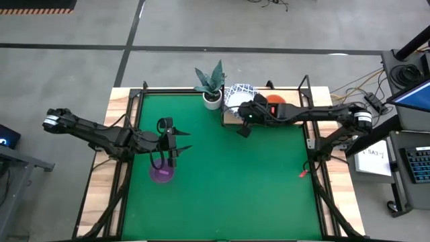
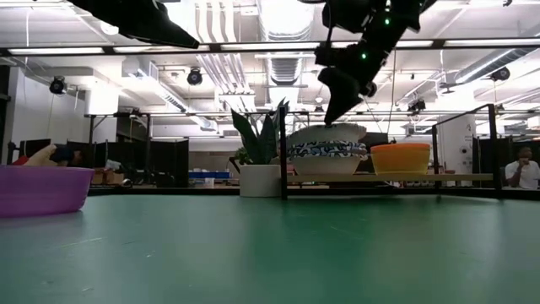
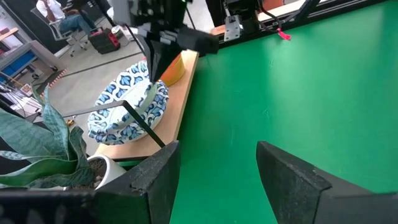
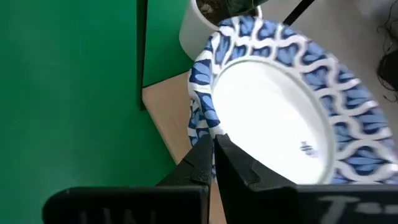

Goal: Place and stack bowls onto a shelf
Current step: Stack the white and blue bowl on top of the white and blue bowl, then stack the purple bowl on top of the orange bowl

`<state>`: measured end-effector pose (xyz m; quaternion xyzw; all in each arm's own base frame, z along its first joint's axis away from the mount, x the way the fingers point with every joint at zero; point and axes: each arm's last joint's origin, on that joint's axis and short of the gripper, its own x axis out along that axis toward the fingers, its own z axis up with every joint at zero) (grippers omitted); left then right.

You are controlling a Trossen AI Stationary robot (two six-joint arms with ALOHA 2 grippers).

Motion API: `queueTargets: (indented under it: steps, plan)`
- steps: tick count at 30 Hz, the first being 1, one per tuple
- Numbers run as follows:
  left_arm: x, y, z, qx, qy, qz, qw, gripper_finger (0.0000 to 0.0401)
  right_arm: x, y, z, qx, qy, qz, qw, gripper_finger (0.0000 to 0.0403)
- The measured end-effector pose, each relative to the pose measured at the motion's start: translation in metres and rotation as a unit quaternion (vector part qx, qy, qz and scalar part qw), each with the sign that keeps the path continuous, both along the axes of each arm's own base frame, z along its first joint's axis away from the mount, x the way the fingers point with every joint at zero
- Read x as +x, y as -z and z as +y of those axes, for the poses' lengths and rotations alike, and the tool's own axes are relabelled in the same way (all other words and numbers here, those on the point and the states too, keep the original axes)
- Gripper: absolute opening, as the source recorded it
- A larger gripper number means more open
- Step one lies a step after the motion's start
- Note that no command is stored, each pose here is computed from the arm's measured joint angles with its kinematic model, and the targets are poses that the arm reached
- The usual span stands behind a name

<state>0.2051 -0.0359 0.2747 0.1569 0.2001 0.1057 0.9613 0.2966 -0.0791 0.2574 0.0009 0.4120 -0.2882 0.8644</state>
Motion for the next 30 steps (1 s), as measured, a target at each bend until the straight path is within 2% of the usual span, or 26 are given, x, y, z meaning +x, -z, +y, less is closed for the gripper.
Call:
queueTargets:
  steps: [12,23,30]
  plan:
    - [0.0,0.0,0.0,-0.002,0.0,0.0,1.0,0.0194,-0.002,0.026,0.006,0.003,0.004,-0.032,0.999,0.0009]
    - [0.0,0.0,0.0,-0.009,-0.004,-0.003,1.0,0.0194,-0.019,0.018,0.069,0.025,-0.077,-0.076,0.994,0.0009]
    - [0.002,-0.001,0.0,-0.048,-0.017,-0.022,0.998,0.0194,-0.038,0.022,0.1,0.02,-0.145,-0.124,0.981,0.0009]
